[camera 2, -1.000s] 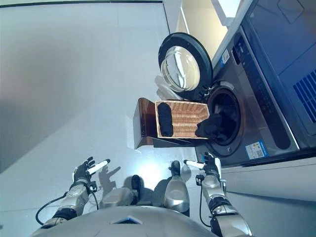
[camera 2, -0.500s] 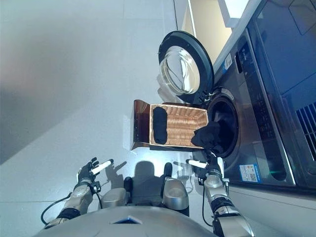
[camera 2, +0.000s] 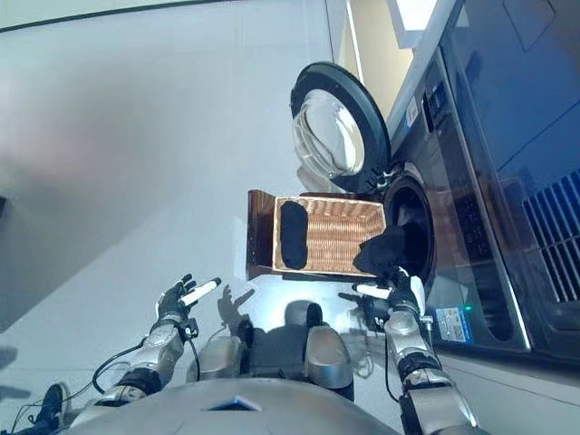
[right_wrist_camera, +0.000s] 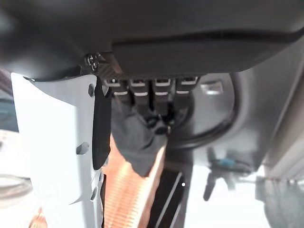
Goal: Pick up the clothes and place them into the washing machine
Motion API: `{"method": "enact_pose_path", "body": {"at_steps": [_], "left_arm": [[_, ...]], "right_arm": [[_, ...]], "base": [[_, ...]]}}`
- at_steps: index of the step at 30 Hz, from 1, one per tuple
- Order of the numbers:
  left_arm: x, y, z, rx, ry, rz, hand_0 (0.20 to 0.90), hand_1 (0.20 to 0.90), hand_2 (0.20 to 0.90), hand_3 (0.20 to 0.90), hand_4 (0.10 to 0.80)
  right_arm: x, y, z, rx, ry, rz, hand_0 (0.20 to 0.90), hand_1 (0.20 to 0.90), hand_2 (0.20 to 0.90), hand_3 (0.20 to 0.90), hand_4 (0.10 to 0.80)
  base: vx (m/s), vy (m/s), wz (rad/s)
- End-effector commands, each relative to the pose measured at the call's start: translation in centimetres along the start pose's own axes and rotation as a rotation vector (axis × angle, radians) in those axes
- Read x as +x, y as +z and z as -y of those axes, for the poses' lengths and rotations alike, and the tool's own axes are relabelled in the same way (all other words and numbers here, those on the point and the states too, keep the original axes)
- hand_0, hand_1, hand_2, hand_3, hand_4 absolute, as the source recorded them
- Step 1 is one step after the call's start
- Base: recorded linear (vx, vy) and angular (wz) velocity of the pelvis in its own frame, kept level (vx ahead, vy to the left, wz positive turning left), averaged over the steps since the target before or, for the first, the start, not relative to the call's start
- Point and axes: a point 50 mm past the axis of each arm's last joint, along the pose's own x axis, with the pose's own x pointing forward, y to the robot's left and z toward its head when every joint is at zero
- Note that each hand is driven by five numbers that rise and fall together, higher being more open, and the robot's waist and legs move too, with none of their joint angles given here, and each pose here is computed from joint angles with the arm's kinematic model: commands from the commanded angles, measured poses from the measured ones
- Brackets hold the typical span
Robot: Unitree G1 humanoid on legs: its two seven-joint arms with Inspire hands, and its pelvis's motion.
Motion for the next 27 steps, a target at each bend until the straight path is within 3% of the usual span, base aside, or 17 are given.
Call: {"method": "enact_pose_path", "body": {"at_steps": [1, 10, 14, 20, 27], "left_arm": [[0.2, 2.7, -2.0, 0.028, 0.036, 0.143, 0.900, 0.900, 0.900, 0.900, 0.800], [0.3, 4.3, -2.9, 0.028, 0.065, 0.204, 0.900, 0.900, 0.900, 0.900, 0.800], [0.7, 6.5, -3.2, 0.013, 0.091, 0.273, 0.900, 0.900, 0.900, 0.900, 0.800], [0.7, 7.2, -2.8, -0.013, 0.096, 0.300, 0.900, 0.900, 0.900, 0.900, 0.800], [0.6, 8.6, -1.7, -0.025, 0.066, 0.353, 0.900, 0.900, 0.900, 0.900, 0.800]], "right_arm": [[0.7, 3.0, 1.2, -0.030, -0.058, 0.124, 0.900, 0.900, 0.900, 0.900, 0.800], [0.9, 3.4, 1.1, -0.022, -0.056, 0.116, 0.900, 0.900, 0.900, 0.900, 0.800], [1.3, 6.7, 1.0, -0.038, -0.068, 0.203, 0.900, 0.900, 0.900, 0.900, 0.800], [1.4, 10.2, 1.4, -0.142, -0.095, 0.333, 0.900, 0.900, 0.900, 0.900, 0.800], [0.9, 19.0, 2.7, -0.460, -0.186, 0.597, 0.900, 0.900, 0.900, 0.900, 0.800]], "base": [[0.169, 0.170, -0.56], [0.070, 0.151, -0.27], [-0.156, -0.002, -0.19], [-0.025, -0.041, 0.10], [-0.027, -0.040, 0.26]]}}
